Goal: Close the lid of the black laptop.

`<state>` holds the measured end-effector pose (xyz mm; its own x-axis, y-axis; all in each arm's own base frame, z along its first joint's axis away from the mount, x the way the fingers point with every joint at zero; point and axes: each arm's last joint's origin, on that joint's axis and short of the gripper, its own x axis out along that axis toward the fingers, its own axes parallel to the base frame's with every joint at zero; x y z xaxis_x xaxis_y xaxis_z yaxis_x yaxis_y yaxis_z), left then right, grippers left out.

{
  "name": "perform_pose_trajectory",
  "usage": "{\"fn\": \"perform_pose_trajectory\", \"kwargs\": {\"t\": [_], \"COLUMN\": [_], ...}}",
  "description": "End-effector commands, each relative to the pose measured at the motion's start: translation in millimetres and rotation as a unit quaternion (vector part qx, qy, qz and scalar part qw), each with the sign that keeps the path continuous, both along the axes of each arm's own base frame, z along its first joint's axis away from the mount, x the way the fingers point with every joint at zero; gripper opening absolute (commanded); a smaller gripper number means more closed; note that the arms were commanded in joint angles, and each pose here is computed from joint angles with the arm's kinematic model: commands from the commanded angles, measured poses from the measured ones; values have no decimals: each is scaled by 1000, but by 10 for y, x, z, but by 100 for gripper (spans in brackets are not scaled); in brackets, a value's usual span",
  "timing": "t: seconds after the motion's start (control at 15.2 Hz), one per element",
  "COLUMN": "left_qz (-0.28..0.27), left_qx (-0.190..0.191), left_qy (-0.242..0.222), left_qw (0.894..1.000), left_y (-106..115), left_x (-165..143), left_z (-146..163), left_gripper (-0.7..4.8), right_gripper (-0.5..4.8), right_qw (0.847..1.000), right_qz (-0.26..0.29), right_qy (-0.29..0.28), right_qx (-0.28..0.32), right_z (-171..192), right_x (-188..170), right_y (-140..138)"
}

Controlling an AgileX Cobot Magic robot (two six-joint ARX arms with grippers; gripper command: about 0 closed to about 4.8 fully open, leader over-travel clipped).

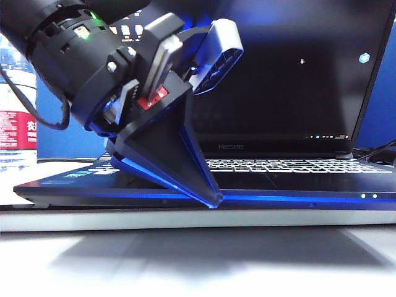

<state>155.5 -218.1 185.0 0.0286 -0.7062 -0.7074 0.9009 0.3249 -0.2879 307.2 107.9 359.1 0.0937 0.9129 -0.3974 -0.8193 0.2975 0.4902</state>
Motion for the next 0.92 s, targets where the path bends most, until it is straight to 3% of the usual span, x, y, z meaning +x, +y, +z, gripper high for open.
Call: {"fn": "perform_pose_trajectory", "kwargs": {"t": [0.07, 0.26, 0.53, 0.92], "left_qz": [-21, 9, 19, 32], "left_qx": [-16, 8, 1, -12], "left_qy": [19, -9, -25, -38], "left_qw": [999, 1000, 1000, 999], "left_y": [-10, -7, -27, -57], "left_x": [-14, 15, 38, 71], "left_z": [10, -15, -2, 9], "left_gripper": [-3, -3, -3, -3], "right_gripper": [-6, -6, -6, -6], "right_qw": [1000, 1000, 999, 999], "right_qz": [3, 17, 45, 43], "right_qy": [-7, -6, -8, 15], "right_qx": [3, 8, 5, -8], "right_z": [30, 32, -5, -68], "right_x": [-8, -33, -67, -64], "right_y": [6, 64, 225, 241]}}
